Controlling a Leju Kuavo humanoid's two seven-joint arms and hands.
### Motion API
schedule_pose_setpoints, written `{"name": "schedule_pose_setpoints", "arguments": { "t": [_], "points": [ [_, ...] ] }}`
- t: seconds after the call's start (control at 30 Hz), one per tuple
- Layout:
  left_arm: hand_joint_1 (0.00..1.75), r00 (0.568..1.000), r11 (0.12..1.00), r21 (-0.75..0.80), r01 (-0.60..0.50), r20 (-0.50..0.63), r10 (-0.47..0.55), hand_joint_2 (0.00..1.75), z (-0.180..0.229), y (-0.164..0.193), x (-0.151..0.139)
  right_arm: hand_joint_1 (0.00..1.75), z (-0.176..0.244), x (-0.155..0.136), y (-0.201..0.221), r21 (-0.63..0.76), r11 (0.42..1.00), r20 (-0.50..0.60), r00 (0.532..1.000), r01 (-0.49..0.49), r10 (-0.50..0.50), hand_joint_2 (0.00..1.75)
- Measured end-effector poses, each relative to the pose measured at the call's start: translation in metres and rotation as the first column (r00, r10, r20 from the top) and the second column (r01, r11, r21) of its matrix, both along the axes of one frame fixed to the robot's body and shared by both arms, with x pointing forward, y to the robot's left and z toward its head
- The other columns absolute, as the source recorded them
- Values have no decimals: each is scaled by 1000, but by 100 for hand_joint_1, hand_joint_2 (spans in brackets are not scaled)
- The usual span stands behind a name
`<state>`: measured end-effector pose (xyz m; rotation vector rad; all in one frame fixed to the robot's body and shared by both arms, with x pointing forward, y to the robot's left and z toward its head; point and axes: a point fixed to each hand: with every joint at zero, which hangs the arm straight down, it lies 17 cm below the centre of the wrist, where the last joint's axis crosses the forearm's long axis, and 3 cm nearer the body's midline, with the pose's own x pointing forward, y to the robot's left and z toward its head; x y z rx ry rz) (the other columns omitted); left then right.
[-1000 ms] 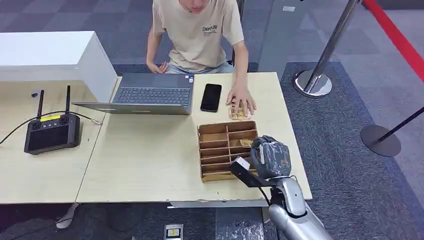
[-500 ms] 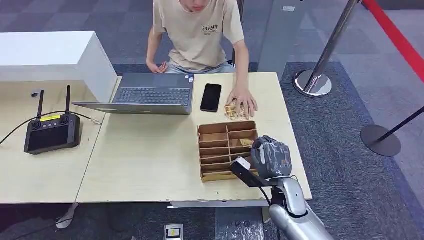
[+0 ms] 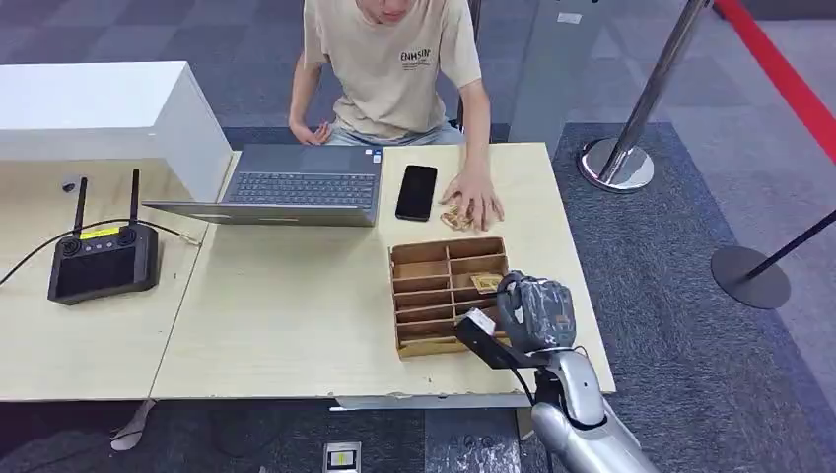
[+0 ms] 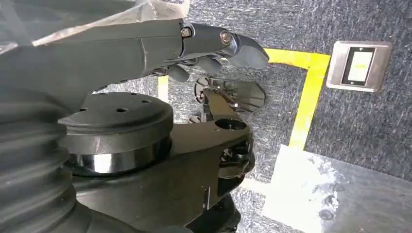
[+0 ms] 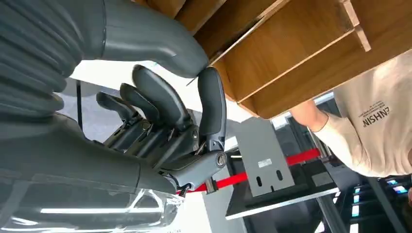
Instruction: Pass the card to the sensor for recognition and then transmit it.
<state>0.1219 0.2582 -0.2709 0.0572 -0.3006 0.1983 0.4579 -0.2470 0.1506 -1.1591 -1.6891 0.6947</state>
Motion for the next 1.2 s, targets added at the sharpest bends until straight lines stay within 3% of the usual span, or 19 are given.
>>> {"name": "schedule_pose_setpoints", "arguments": {
  "t": [0.43, 0.47, 0.5, 0.53, 1.2],
  "points": [
    [0, 1000, 1000, 3, -1, -1, 1, 175, 0, 0, 0, 175, -3, -1, 0, 5, 1000, -9, 1000, -6, 6, 175],
    [0, 1000, 1000, 2, 0, -1, 0, 175, 0, 0, 0, 166, -3, -1, 0, 4, 1000, -9, 1000, -6, 6, 175],
    [0, 1000, 1000, 1, 0, -1, 0, 175, 0, 0, 0, 23, -3, -1, 0, 2, 1000, -8, 1000, -7, 7, 175],
    [0, 1000, 1000, 1, 0, -1, 0, 175, 0, -1, 0, 0, -2, -1, 0, -1, 1000, -7, 1000, -7, 7, 175],
    [0, 1000, 1000, -2, 3, -2, -3, 175, 0, -2, 0, 0, -1, -2, 3, -26, 1000, 4, 1000, -17, 17, 175]
  ]
}}
